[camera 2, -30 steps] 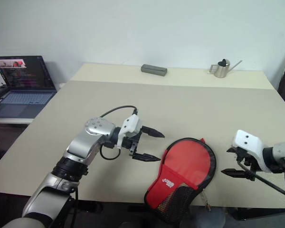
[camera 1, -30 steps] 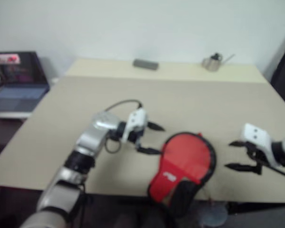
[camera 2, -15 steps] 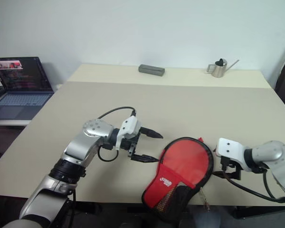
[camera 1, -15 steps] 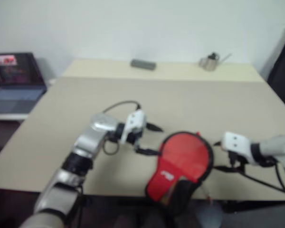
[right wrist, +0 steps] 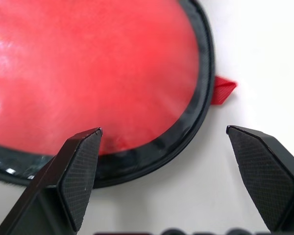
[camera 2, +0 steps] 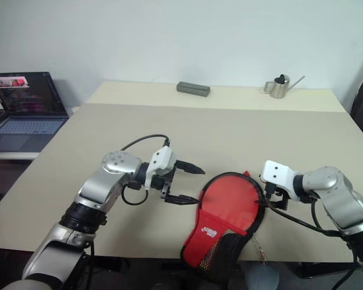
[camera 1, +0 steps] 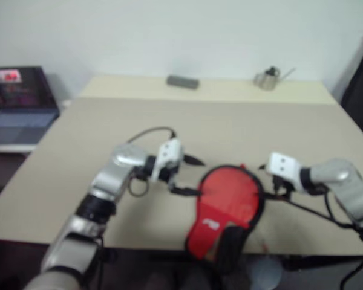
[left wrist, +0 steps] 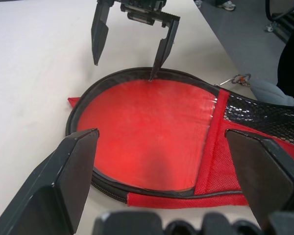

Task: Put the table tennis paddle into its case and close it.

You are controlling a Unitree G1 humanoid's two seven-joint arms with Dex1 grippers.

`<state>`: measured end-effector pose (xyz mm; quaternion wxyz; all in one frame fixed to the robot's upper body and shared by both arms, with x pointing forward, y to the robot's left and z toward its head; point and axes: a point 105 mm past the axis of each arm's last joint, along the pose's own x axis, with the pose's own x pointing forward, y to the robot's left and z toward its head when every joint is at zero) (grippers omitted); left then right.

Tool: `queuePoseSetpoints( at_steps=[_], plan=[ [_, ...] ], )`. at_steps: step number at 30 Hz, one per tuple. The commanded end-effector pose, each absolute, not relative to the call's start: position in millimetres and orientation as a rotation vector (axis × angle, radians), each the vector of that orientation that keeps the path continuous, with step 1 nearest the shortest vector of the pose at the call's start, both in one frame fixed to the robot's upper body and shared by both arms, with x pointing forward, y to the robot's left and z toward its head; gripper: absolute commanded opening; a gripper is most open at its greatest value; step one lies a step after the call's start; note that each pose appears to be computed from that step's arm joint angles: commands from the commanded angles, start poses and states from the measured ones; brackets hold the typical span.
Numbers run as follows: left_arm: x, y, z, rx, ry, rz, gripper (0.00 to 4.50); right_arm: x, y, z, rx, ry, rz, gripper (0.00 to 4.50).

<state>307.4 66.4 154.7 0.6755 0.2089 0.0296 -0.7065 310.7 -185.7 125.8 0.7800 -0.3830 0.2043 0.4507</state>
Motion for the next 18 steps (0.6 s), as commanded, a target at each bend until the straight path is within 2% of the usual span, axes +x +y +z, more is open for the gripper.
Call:
queuePoseSetpoints(
  at_steps=[1, 3, 8, 18],
  plan=[
    [304.7, 67.1, 167.6, 0.483, 0.003, -1.587, 4.50, 312.7, -190.1, 141.7, -0.868, 0.402, 0.971, 4.45],
    [302.8, 67.0, 166.9, 0.488, 0.004, -1.600, 4.50, 308.3, -194.6, 149.5, -0.841, 0.410, 0.994, 4.45],
    [291.5, 68.9, 164.4, 0.476, 0.031, -1.685, 4.50, 277.3, -212.0, 152.7, -0.791, 0.524, 1.125, 4.45],
    [283.8, 74.7, 170.6, 0.493, 0.047, -1.782, 4.50, 284.8, -223.3, 126.6, -0.932, 0.537, 1.092, 4.45]
  ],
)
